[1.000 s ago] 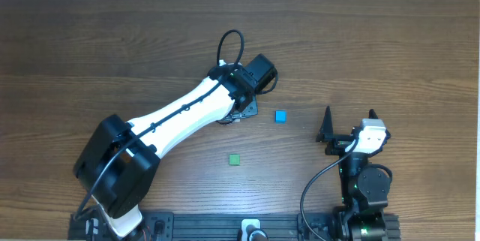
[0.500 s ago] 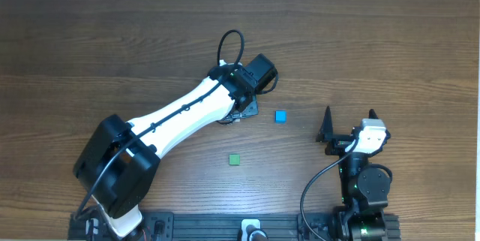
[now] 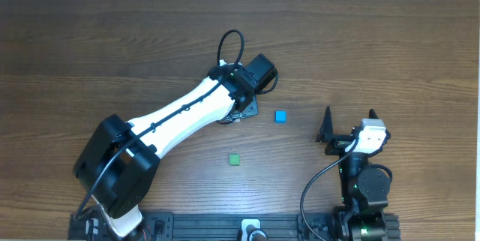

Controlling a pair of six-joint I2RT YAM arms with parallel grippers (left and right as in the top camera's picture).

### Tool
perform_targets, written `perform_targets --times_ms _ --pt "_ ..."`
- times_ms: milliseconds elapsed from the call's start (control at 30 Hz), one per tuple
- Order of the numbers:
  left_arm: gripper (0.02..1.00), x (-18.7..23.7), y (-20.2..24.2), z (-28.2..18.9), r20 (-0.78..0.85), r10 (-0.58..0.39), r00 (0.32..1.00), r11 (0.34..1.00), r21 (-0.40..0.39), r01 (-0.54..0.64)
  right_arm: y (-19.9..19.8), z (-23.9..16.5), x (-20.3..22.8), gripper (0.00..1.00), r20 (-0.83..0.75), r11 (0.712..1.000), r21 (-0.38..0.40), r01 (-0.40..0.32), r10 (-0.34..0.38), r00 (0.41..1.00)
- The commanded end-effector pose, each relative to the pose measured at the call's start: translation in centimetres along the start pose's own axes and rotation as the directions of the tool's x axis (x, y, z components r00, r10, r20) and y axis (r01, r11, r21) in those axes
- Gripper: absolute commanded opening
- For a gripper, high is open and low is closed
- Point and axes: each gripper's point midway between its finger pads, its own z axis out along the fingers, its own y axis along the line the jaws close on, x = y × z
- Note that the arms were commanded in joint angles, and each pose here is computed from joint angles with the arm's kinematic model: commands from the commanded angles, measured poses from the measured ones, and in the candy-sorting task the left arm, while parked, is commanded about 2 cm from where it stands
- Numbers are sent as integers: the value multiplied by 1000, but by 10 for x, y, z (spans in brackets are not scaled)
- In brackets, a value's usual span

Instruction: Stack Cubes

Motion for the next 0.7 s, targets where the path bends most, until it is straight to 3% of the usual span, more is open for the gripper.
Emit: perform_targets --times_ms 33,467,500,567,633,667,700 --pt "290 1 0 -1 -2 -10 1000 1000 4 10 -1 0 2 993 -1 1000 2 1 -1 1000" --pt "354 2 1 3 -7 -9 1000 1000 -5 9 -1 0 2 991 0 1000 2 1 -1 1000" --pt "406 2 1 3 -7 -11 1000 1000 -5 10 -1 0 2 993 -1 1000 2 1 -1 1000" --pt "623 1 2 3 -7 -13 1000 1000 -6 13 -1 0 2 993 0 1000 2 1 -1 1000" --pt "934 -1 3 3 -1 -16 1000 1000 -8 16 -1 0 2 993 -1 1000 2 1 -1 1000" --pt "998 -2 3 3 5 -19 1000 1000 -9 19 -1 0 2 991 -1 1000 2 1 -1 1000" --pt "1000 -6 4 3 17 -25 1000 1000 -9 25 -1 0 2 993 -1 1000 2 1 -1 1000"
